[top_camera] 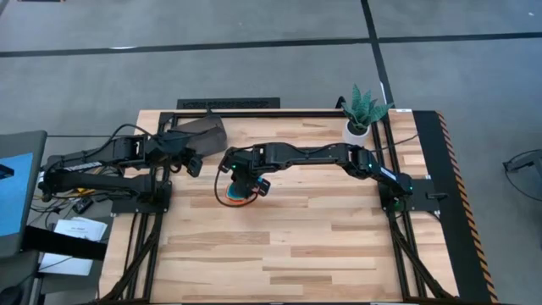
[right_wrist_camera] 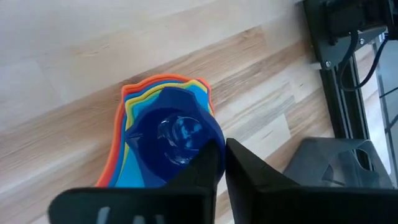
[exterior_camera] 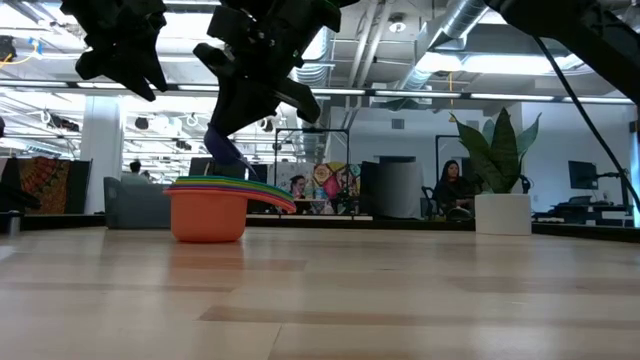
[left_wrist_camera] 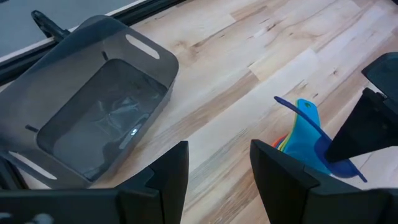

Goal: Nest measuring cups in basket
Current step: Stack the dark blue measuring cup on top of the light blue measuring cup

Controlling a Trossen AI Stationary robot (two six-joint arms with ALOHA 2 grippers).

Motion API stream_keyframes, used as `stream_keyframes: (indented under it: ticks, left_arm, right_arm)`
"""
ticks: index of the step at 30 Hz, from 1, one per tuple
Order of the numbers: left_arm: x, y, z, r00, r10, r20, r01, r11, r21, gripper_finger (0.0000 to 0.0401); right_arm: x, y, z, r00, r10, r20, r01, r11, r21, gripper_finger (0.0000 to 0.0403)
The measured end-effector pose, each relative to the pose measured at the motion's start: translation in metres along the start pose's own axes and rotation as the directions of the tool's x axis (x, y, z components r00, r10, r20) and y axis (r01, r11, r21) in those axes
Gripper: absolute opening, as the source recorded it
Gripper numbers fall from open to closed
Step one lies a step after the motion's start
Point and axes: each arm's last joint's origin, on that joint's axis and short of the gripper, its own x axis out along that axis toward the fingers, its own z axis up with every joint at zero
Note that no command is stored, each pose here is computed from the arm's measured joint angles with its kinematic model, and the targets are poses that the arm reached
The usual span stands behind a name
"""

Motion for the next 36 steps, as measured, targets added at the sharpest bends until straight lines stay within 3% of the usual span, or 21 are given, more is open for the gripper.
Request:
stream_keyframes:
  ticks: [13,17,19,21,26,29,32,36]
  left_arm:
    - [0.000,0.000,0.000,1.000,0.000,0.000,0.000,1.000,0.011,0.0160]
    - [0.000,0.000,0.000,1.000,0.001,0.000,-0.001,1.000,0.010,0.0160]
    - [0.000,0.000,0.000,1.000,0.001,0.001,-0.001,1.000,0.009,0.0160]
    - [0.000,0.000,0.000,1.000,0.002,0.002,-0.002,1.000,0.000,0.0160]
    - [0.000,0.001,0.000,1.000,0.021,0.016,-0.021,0.999,-0.041,0.0160]
    - [0.004,-0.001,0.001,0.999,0.016,0.043,-0.010,0.991,-0.130,0.0160]
    - [0.020,-0.008,-0.002,0.997,-0.044,0.056,0.052,0.986,-0.156,0.0160]
    - [0.050,-0.022,-0.008,0.991,-0.129,0.024,0.131,0.978,-0.162,0.0160]
  right_arm:
    - [0.000,-0.003,-0.006,1.000,-0.011,-0.012,0.012,0.998,0.067,0.0105]
    - [-0.002,-0.013,-0.011,0.985,-0.133,-0.108,0.155,0.963,0.221,0.0115]
    - [-0.008,-0.023,-0.018,0.955,-0.221,-0.198,0.283,0.883,0.376,0.0115]
    - [-0.018,-0.034,-0.030,0.942,-0.264,-0.206,0.334,0.792,0.511,0.0110]
    - [-0.025,-0.044,-0.072,0.982,-0.186,-0.038,0.140,0.579,0.803,0.0077]
    - [-0.021,-0.044,-0.099,0.987,-0.145,-0.065,0.124,0.445,0.887,0.0045]
    - [-0.026,-0.047,-0.120,0.987,-0.146,-0.065,0.114,0.360,0.926,0.0012]
    - [-0.051,-0.054,-0.142,0.981,-0.171,-0.089,0.128,0.235,0.964,0.0012]
